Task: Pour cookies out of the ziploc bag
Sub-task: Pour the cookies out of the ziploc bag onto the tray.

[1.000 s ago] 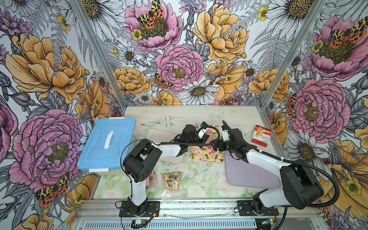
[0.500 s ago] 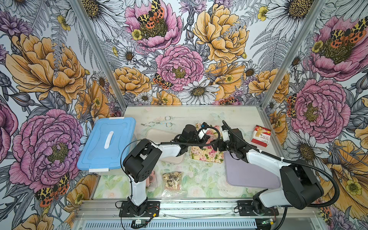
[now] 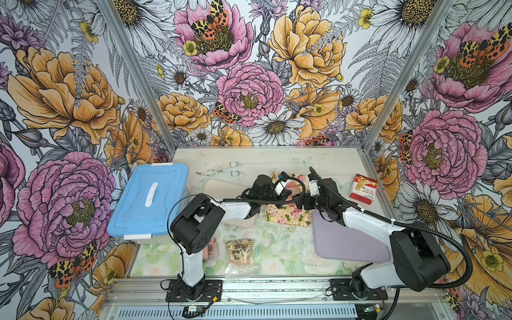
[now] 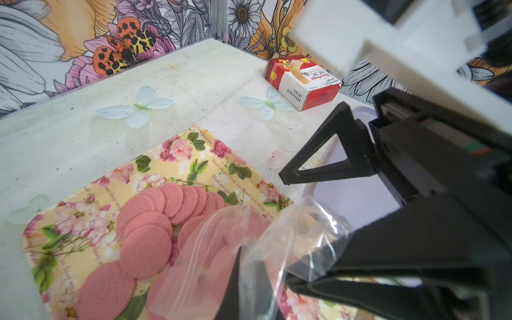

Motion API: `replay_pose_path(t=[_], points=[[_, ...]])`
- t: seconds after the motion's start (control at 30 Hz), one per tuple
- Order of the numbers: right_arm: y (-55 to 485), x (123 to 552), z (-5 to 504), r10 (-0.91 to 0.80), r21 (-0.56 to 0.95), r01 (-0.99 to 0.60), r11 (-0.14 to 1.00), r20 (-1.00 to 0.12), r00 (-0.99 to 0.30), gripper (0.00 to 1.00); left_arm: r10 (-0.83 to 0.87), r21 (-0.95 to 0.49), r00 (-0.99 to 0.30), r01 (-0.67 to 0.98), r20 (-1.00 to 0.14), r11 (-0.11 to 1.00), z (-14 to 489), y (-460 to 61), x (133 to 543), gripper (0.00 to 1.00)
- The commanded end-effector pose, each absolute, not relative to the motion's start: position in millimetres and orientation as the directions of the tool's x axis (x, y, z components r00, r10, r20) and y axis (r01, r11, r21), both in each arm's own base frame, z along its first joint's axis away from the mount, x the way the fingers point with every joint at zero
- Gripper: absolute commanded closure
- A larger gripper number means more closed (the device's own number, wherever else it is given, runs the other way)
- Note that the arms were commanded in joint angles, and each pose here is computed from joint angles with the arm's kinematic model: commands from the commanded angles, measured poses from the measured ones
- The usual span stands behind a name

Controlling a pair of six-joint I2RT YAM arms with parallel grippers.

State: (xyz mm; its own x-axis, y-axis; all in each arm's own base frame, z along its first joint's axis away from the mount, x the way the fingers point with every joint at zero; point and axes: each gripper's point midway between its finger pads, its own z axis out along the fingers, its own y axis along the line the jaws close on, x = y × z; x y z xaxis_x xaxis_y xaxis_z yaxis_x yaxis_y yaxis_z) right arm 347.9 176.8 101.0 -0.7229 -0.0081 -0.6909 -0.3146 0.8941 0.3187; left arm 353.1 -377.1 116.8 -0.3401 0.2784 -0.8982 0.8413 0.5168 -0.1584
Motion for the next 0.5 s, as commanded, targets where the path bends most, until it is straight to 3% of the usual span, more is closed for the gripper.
replay_pose_path(t=[0.0,0.47], points=[[178.1,358.0,117.2,-0.005,0.311,-0.332,0.890,-0.723,-0.691,0.09,0.246,-0.184,-0.353,0.833,-0.903,0.521,126.7,-375.2,348.4,1.00],[179.4,359.0,111.5,-0.014,0.311,-0.333,0.890,-0.712,-0.702,0.09,0.296,-0.146,-0.386,0.789,-0.874,0.597,117.2,-368.7,338.7,1.00]])
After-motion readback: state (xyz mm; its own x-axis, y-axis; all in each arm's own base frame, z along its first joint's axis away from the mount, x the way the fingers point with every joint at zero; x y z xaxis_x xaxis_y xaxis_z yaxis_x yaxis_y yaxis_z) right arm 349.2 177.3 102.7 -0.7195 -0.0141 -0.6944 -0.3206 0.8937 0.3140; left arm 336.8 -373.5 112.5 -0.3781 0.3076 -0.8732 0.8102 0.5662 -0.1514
